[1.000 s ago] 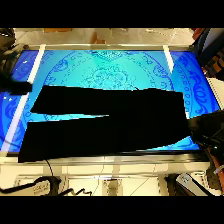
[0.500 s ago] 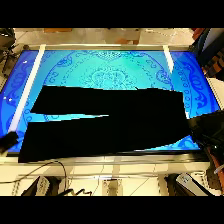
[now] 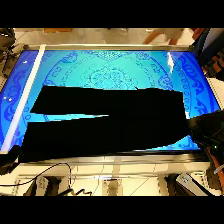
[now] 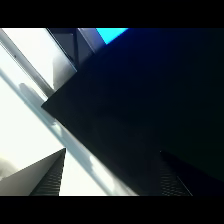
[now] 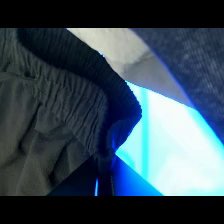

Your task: Fold the clothes and pants, and hang the long-sleeved shirts on hangers.

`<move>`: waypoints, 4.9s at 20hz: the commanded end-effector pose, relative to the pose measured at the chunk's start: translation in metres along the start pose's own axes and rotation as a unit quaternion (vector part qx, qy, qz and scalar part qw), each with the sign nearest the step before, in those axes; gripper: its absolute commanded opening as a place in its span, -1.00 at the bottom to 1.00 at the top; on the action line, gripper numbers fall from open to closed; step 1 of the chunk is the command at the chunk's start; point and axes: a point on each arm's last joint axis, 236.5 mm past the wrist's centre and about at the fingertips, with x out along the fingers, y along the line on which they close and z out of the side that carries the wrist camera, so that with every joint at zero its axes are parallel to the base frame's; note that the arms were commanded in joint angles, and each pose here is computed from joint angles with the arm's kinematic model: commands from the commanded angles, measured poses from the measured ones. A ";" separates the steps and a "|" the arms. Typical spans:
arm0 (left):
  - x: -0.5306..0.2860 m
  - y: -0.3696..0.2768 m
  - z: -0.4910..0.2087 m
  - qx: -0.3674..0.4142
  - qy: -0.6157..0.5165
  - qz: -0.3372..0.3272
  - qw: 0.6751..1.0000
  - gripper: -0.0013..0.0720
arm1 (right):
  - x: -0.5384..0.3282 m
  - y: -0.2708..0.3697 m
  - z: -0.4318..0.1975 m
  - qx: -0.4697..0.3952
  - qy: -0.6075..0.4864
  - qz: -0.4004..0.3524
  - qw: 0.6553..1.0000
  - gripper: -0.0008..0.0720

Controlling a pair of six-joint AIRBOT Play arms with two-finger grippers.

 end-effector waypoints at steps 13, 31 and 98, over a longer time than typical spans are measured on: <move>0.039 0.010 0.023 -0.005 -0.010 -0.001 1.000 -0.94 | -0.002 0.012 -0.015 -0.006 0.035 0.025 0.999 -0.90; -0.093 -0.172 0.168 0.085 -0.255 -0.185 0.945 -0.96 | -0.136 0.129 0.041 -0.130 -0.188 0.016 0.973 -0.92; 0.067 -0.298 0.120 -0.071 -0.018 -0.202 0.977 0.63 | 0.107 0.224 0.114 -0.236 -0.067 -0.003 0.970 0.94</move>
